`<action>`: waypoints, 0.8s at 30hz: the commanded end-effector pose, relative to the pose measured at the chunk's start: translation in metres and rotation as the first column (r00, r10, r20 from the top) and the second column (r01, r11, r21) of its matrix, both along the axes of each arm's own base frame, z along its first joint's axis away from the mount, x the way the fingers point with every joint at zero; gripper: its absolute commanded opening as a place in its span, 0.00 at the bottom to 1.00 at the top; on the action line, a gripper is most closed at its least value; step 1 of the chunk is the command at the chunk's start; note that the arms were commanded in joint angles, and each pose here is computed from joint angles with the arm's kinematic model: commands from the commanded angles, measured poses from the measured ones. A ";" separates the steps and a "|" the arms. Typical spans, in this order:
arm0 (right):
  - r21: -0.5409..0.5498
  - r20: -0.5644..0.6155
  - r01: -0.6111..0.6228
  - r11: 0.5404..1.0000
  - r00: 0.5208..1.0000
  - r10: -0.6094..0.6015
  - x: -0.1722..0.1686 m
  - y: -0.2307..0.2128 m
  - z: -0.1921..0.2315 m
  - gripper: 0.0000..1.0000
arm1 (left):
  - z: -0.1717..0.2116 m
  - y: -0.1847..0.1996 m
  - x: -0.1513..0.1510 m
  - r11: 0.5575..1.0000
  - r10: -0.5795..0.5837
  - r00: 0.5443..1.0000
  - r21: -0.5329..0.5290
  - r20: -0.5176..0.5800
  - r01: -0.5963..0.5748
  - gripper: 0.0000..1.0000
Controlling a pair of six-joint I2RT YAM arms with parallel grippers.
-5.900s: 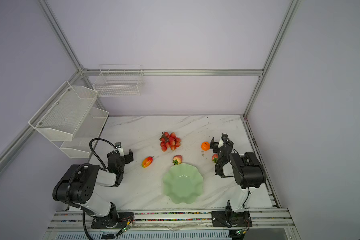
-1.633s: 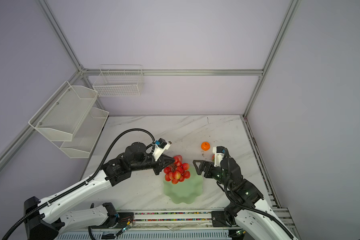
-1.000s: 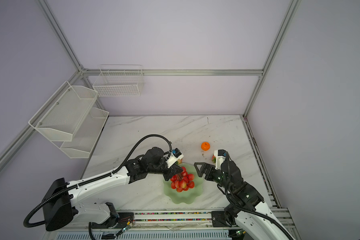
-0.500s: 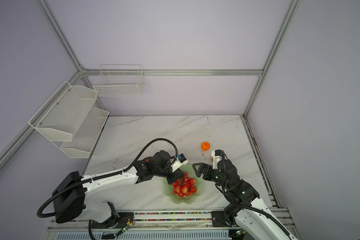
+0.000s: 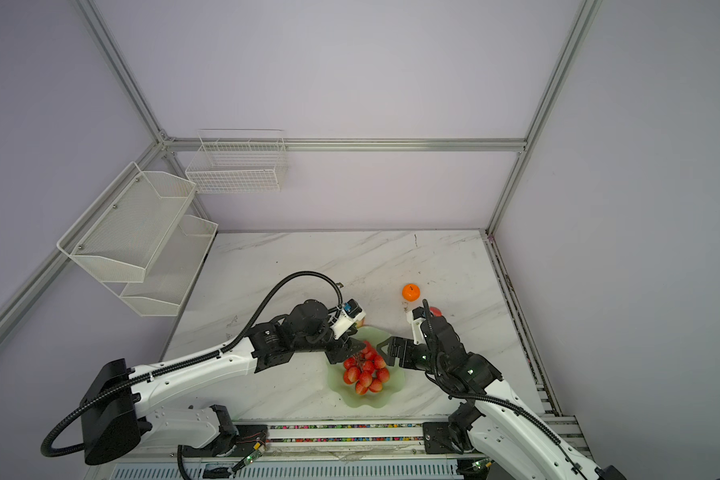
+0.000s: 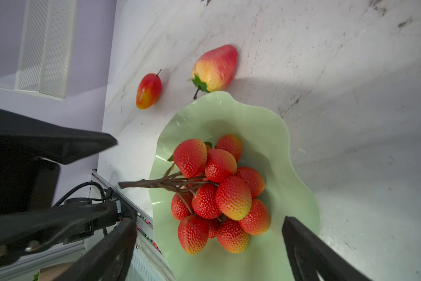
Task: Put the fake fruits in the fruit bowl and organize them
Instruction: 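Open the left gripper to release the strawberry bunch into the bowl, then move the left gripper to the large red-yellow mango and grasp it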
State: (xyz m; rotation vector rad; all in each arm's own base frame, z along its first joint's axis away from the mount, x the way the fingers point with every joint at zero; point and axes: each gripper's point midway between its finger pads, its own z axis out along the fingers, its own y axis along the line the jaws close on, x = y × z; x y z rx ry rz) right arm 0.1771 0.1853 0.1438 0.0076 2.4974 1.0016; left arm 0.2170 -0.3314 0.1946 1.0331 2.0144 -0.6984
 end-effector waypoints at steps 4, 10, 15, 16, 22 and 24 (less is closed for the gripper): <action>0.011 0.036 -0.092 0.996 0.995 0.091 0.002 0.015 0.018 0.97 | 0.049 0.030 0.072 0.942 0.328 0.944 -0.061 -0.022 -0.329 0.61; -0.002 0.065 -0.112 0.994 0.992 0.112 0.014 0.022 0.035 0.97 | 0.005 0.009 0.099 0.941 0.334 0.886 0.161 -0.322 -0.297 0.61; -0.017 0.086 -0.108 0.994 0.990 0.109 0.018 0.021 0.041 0.97 | -0.009 -0.005 0.102 0.949 0.306 0.871 0.203 -0.386 -0.243 0.63; -0.013 0.084 -0.104 0.994 0.991 0.105 0.017 0.021 0.040 0.97 | -0.016 -0.004 0.102 0.944 0.315 0.861 0.226 -0.399 -0.241 0.63; 0.053 0.098 -0.071 0.996 0.993 0.065 0.018 0.022 0.042 0.97 | -0.039 -0.003 0.105 0.923 0.359 0.834 0.292 -0.419 -0.250 0.65; 0.064 0.100 -0.068 0.996 0.993 0.062 0.019 0.024 0.042 0.97 | -0.048 -0.002 0.108 0.915 0.371 0.831 0.314 -0.415 -0.252 0.67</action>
